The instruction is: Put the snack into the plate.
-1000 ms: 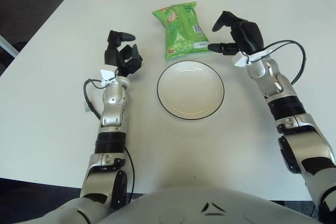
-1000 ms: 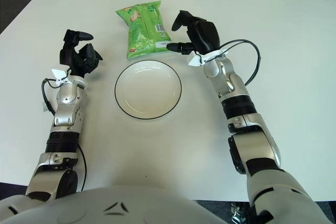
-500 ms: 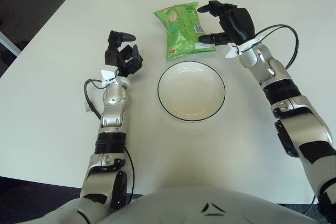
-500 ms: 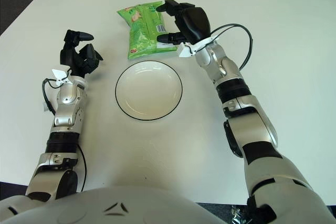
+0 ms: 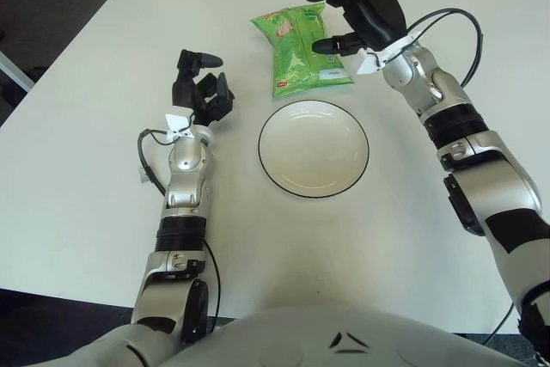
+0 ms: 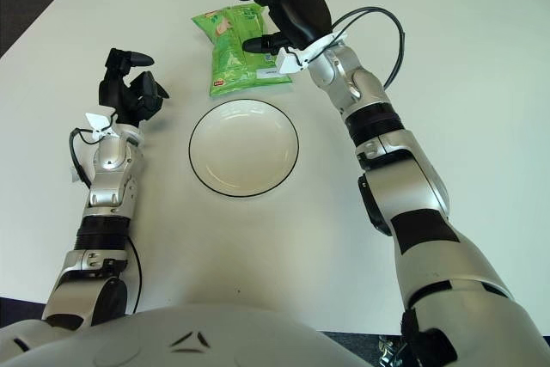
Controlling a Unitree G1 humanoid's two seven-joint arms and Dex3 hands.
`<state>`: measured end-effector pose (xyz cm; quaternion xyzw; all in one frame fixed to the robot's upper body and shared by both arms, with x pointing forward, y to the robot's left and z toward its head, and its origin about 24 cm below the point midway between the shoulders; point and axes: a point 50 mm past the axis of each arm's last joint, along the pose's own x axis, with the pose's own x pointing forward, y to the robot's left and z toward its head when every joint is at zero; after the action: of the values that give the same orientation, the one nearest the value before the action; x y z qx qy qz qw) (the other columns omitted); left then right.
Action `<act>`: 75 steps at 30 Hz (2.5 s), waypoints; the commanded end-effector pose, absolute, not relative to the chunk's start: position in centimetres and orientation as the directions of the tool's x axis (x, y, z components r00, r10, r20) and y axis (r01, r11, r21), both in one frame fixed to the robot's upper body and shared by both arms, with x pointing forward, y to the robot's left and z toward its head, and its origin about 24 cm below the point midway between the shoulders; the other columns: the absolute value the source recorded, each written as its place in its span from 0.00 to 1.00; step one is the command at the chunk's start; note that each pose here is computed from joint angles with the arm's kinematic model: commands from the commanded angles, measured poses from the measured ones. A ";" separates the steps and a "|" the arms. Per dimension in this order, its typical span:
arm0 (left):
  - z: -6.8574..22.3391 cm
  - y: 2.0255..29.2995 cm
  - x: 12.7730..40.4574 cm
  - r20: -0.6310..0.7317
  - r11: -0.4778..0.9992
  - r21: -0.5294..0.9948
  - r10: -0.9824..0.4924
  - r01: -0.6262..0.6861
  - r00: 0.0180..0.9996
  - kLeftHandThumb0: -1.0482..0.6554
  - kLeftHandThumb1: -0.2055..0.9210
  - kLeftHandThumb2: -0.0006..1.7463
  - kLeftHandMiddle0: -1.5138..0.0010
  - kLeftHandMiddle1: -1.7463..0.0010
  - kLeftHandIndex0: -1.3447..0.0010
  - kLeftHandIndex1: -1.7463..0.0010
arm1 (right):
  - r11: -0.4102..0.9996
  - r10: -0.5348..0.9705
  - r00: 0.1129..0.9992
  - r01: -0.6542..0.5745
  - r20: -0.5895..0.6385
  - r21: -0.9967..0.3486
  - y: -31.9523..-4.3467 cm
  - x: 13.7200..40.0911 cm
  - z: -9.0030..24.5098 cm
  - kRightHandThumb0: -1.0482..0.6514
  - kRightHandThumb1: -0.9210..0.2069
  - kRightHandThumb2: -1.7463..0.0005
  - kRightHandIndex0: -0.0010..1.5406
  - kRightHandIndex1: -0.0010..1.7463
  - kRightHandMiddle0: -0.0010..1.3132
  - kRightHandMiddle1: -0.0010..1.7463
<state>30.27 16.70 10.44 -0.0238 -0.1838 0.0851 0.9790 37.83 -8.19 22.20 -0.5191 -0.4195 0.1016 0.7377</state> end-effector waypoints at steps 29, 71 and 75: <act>4.7 16.6 27.4 0.177 0.980 -0.072 0.194 -0.183 0.965 0.39 0.79 0.48 0.45 0.00 0.74 0.00 | 0.325 0.646 0.735 -0.020 0.206 -0.946 -3.7 39.9 19.6 0.29 0.00 0.62 0.42 0.00 0.42 0.11; 5.2 16.7 27.2 0.201 0.981 -0.084 0.190 -0.177 0.961 0.40 0.82 0.45 0.44 0.00 0.76 0.00 | 0.244 0.603 0.791 -0.056 0.107 -0.968 -14.9 38.5 15.9 0.28 0.00 0.52 0.40 0.00 0.41 0.06; 5.2 16.8 27.2 0.201 0.981 -0.085 0.191 -0.177 0.961 0.40 0.82 0.45 0.44 0.00 0.76 0.00 | 0.223 0.609 0.786 -0.039 0.108 -0.974 -15.9 37.8 16.2 0.28 0.00 0.51 0.40 0.00 0.41 0.05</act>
<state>29.64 16.05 11.41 -0.0326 -0.2177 0.0729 0.9727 38.72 -14.22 17.70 -0.5711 -0.2714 0.2041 0.7473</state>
